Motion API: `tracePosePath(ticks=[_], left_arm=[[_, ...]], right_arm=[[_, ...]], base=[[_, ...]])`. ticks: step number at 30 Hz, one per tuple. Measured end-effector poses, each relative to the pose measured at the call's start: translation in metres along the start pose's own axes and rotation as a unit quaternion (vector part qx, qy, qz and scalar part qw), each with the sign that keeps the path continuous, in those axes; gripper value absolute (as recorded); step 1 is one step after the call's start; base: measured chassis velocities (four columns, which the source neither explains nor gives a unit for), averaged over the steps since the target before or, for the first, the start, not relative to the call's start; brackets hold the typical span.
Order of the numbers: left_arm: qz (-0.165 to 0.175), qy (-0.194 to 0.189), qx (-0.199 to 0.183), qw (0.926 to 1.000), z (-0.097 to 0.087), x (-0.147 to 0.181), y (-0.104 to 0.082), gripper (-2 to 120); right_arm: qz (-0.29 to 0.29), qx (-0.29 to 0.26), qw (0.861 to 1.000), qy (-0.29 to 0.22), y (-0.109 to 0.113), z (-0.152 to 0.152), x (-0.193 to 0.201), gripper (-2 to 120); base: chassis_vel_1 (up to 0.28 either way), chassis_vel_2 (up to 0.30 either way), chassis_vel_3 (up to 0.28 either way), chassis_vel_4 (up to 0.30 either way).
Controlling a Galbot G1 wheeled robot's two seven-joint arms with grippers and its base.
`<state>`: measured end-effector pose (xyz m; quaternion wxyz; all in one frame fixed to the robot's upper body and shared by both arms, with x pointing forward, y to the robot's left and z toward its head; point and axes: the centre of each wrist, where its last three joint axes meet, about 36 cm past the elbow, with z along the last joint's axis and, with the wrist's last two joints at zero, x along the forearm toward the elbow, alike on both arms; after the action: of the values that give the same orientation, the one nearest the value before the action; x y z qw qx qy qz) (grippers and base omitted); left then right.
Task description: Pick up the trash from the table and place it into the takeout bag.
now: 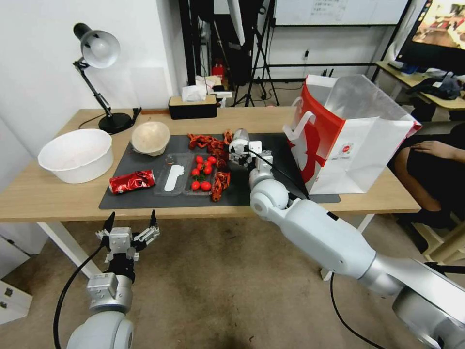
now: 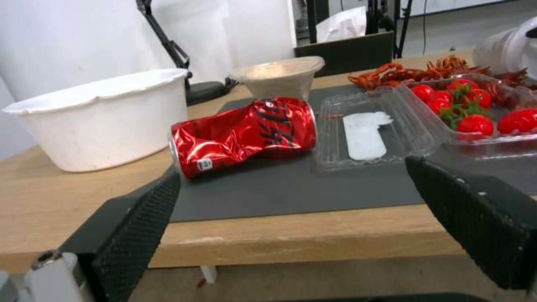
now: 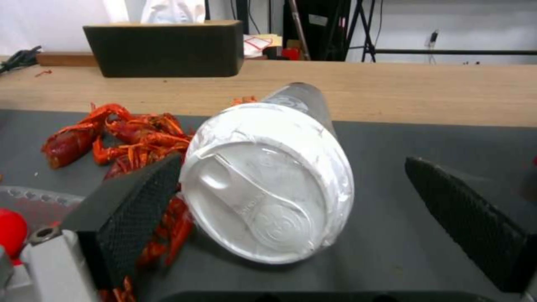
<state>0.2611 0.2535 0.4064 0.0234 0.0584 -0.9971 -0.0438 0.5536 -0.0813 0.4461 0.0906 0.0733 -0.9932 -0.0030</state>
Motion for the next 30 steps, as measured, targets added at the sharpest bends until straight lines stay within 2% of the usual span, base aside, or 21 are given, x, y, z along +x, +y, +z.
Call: tracePosePath(ticks=[16,21,23,27,30], left_arm=[[0.001,0.000,0.002,1.0000,0.006,-0.001,-0.001,100],[0.001,-0.003,0.001,1.0000,0.007,-0.001,0.000,100],[0.000,-0.003,0.000,1.0000,0.008,-0.001,0.000,100],[0.000,-0.004,0.000,1.0000,0.009,-0.002,0.000,100],[0.000,-0.005,0.000,1.0000,0.009,-0.003,0.000,100]], right_arm=[[0.000,0.011,1.000,0.003,0.011,0.002,-0.020,100],[0.011,0.021,1.000,0.015,0.017,0.005,-0.029,89],[0.014,0.022,0.999,0.019,0.018,0.006,-0.030,80],[0.015,0.023,0.999,0.021,0.019,0.008,-0.030,73],[0.016,0.022,0.999,0.022,0.019,0.009,-0.029,73]], base=[[0.000,0.000,0.000,0.000],[0.000,0.000,0.000,0.000],[0.000,0.000,0.000,0.000],[0.000,0.000,0.000,0.000],[0.000,0.000,0.000,0.000]])
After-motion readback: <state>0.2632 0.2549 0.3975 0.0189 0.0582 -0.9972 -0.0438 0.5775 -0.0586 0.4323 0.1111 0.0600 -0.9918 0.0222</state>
